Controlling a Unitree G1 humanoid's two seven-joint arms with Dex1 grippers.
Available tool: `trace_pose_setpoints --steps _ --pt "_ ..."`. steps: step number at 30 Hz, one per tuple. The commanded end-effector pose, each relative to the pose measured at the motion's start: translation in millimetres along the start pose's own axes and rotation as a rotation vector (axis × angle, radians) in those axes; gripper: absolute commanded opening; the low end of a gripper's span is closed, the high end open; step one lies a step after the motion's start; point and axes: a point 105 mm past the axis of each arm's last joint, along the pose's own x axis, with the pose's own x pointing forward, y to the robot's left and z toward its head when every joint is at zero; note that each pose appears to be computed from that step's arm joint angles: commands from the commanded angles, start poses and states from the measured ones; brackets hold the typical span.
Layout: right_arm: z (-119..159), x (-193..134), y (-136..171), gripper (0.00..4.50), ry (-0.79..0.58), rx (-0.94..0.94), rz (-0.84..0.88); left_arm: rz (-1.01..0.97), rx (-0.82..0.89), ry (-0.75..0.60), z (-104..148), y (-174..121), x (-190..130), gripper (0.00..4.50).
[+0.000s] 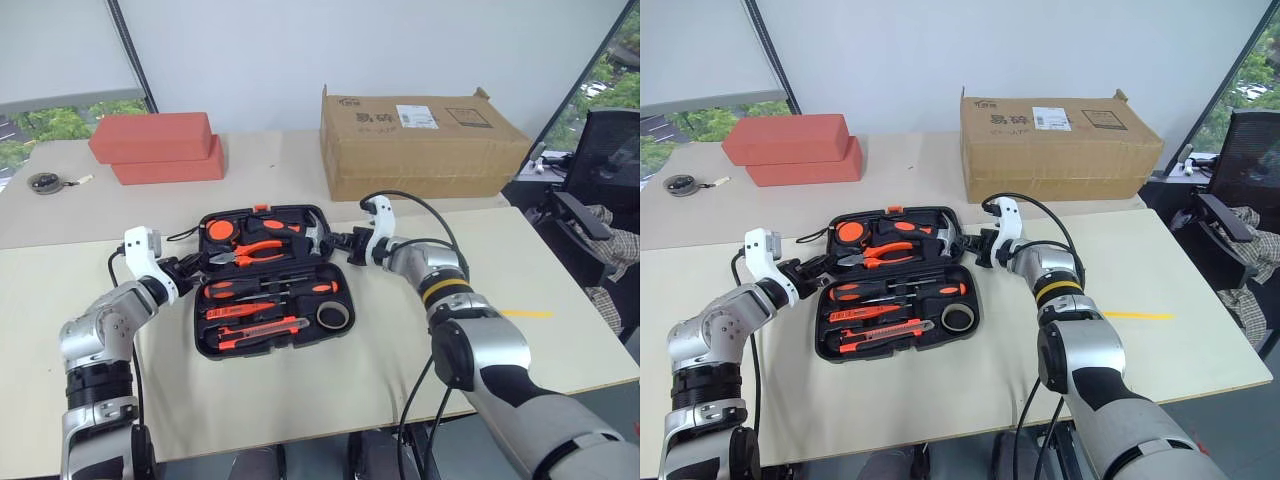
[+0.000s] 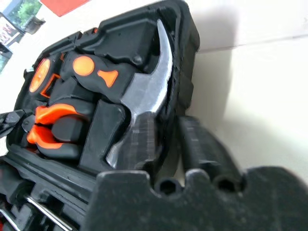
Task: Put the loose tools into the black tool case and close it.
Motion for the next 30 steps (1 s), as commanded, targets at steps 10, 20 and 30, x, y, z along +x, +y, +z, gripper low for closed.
trace_pose_setpoints --steps 10,20,30 --pt "37 -13 15 0.08 -0.150 -0.144 0.151 -0.311 0.041 -0.054 26 -35 -23 0.00" --pt "46 -29 11 0.08 -0.204 -0.286 0.213 -0.395 0.067 -0.008 36 -28 -31 0.00" --pt "44 -37 8 0.08 -0.203 -0.380 0.240 -0.509 0.181 0.121 27 -34 -42 0.00"
